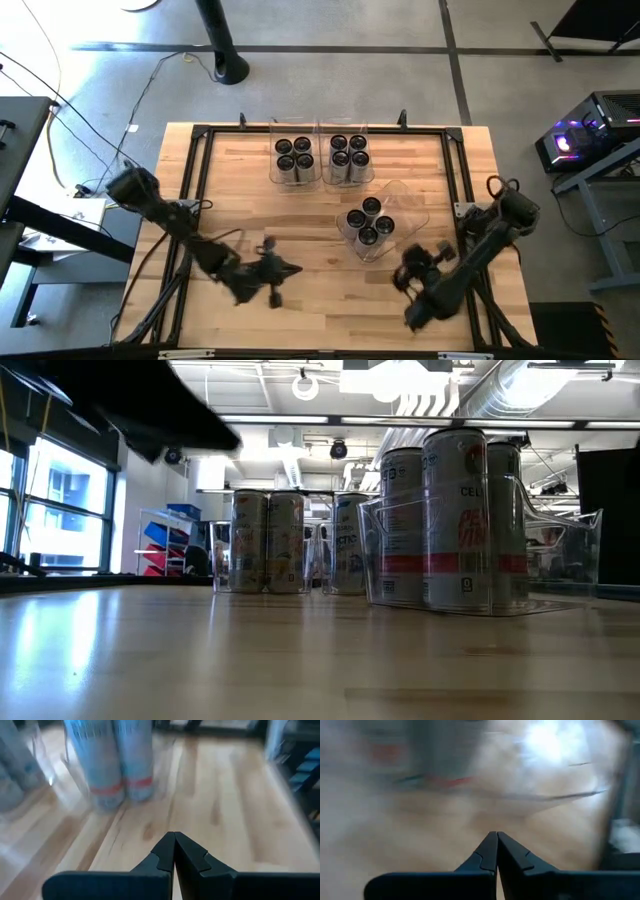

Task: Sort soda cans
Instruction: Move the bottom right transparent bin to the top right of the table

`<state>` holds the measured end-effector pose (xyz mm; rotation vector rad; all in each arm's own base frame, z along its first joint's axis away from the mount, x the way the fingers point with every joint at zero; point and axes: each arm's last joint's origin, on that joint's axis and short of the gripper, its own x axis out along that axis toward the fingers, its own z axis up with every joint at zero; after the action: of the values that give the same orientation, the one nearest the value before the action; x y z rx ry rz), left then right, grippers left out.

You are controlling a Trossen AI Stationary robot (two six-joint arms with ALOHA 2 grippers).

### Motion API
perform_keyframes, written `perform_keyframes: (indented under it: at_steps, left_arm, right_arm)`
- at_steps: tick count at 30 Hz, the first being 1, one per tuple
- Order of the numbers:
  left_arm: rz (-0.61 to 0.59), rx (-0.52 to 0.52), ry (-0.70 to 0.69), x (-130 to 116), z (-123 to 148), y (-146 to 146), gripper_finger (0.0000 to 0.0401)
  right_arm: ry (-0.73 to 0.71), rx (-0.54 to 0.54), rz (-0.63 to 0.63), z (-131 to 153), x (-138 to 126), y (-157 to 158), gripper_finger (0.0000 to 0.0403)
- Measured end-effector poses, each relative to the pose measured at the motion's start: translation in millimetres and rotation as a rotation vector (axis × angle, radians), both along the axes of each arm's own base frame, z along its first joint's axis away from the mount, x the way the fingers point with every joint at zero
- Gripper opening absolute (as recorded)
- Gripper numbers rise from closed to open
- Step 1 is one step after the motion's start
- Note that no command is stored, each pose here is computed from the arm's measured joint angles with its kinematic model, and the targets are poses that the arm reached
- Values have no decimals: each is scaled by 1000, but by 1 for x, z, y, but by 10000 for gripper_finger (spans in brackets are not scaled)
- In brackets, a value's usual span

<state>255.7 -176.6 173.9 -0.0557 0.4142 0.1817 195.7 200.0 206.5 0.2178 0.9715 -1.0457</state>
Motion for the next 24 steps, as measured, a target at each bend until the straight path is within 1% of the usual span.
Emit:
perform_keyframes:
  at_steps: [3, 5, 6, 8, 11, 14, 17, 20, 22, 24]
  left_arm:
    - [64, 1, 157, 22, -9, 16, 0]
    - [114, 4, 245, 34, -14, 33, 0]
    - [139, 9, 276, 40, -18, 42, 0]
    - [147, 6, 291, 53, -23, 60, 0]
    - [164, 37, 279, 68, -29, 83, 0]
    - [176, 77, 246, 81, -35, 101, 0]
    - [141, 102, 199, 93, -42, 111, 0]
    - [154, 101, 174, 100, -51, 119, 0]
    - [158, 92, 140, 104, -55, 120, 0]
    - [131, 87, 90, 109, -57, 118, 0]
  right_arm:
    - [-106, 123, 108, 17, 3, 28, 0]
    - [-189, 209, 187, 22, 5, 48, 0]
    - [-248, 253, 221, 24, 6, 58, 0]
    - [-370, 314, 297, 26, 7, 77, 0]
    - [-508, 332, 396, 18, 11, 101, 0]
    - [-571, 334, 442, 6, 19, 116, 0]
    - [-569, 333, 457, -12, 28, 123, 0]
    - [-551, 326, 450, -25, 34, 125, 0]
    - [-541, 322, 435, -31, 36, 124, 0]
    - [-525, 322, 418, -35, 38, 122, 0]
